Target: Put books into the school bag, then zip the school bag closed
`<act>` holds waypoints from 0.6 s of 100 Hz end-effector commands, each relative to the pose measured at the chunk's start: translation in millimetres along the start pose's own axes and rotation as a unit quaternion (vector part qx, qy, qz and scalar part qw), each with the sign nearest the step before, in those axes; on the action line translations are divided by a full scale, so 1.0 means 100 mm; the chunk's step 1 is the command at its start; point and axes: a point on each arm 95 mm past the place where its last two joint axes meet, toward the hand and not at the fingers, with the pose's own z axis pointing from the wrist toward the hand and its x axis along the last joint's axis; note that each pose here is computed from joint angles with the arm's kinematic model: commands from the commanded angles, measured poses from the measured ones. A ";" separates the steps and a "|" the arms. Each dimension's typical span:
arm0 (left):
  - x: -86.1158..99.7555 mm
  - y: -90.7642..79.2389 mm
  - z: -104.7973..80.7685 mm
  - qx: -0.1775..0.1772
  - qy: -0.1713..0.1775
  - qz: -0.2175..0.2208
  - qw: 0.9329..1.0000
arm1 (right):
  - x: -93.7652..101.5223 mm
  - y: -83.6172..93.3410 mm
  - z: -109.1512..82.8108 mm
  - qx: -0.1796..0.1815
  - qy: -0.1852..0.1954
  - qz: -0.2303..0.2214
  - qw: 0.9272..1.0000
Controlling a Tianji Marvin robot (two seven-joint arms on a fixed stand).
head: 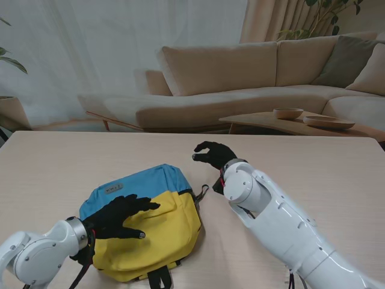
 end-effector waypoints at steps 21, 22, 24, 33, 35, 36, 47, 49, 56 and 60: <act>0.05 -0.32 0.20 0.107 0.017 -0.061 0.992 | -0.09 -0.01 -0.57 -0.006 0.062 -0.012 0.998; 0.05 -0.33 0.21 0.110 0.018 -0.064 0.992 | -0.09 -0.01 -0.59 -0.005 0.064 -0.011 0.998; 0.05 -0.34 0.24 0.116 0.019 -0.070 0.991 | -0.10 -0.02 -0.64 -0.005 0.069 -0.010 0.998; 0.06 -0.35 0.35 0.145 0.026 -0.102 0.984 | -0.14 -0.06 -0.84 -0.003 0.090 -0.003 0.996; 0.06 -0.35 0.37 0.149 0.028 -0.109 0.982 | -0.15 -0.08 -0.88 -0.001 0.094 0.000 0.996; 0.07 -0.35 0.39 0.151 0.029 -0.113 0.982 | -0.15 -0.09 -0.90 -0.001 0.096 0.001 0.995; 0.10 -0.31 0.50 0.170 0.039 -0.153 0.973 | -0.22 -0.20 -1.09 0.007 0.116 0.016 0.993; 0.10 -0.30 0.53 0.175 0.040 -0.160 0.971 | -0.23 -0.22 -1.12 0.008 0.119 0.018 0.993; 0.12 -0.24 0.59 0.186 0.044 -0.183 0.964 | -0.30 -0.30 -1.21 0.014 0.126 0.020 0.992; 0.13 -0.21 0.61 0.189 0.044 -0.193 0.962 | -0.33 -0.35 -1.25 0.018 0.131 0.021 0.991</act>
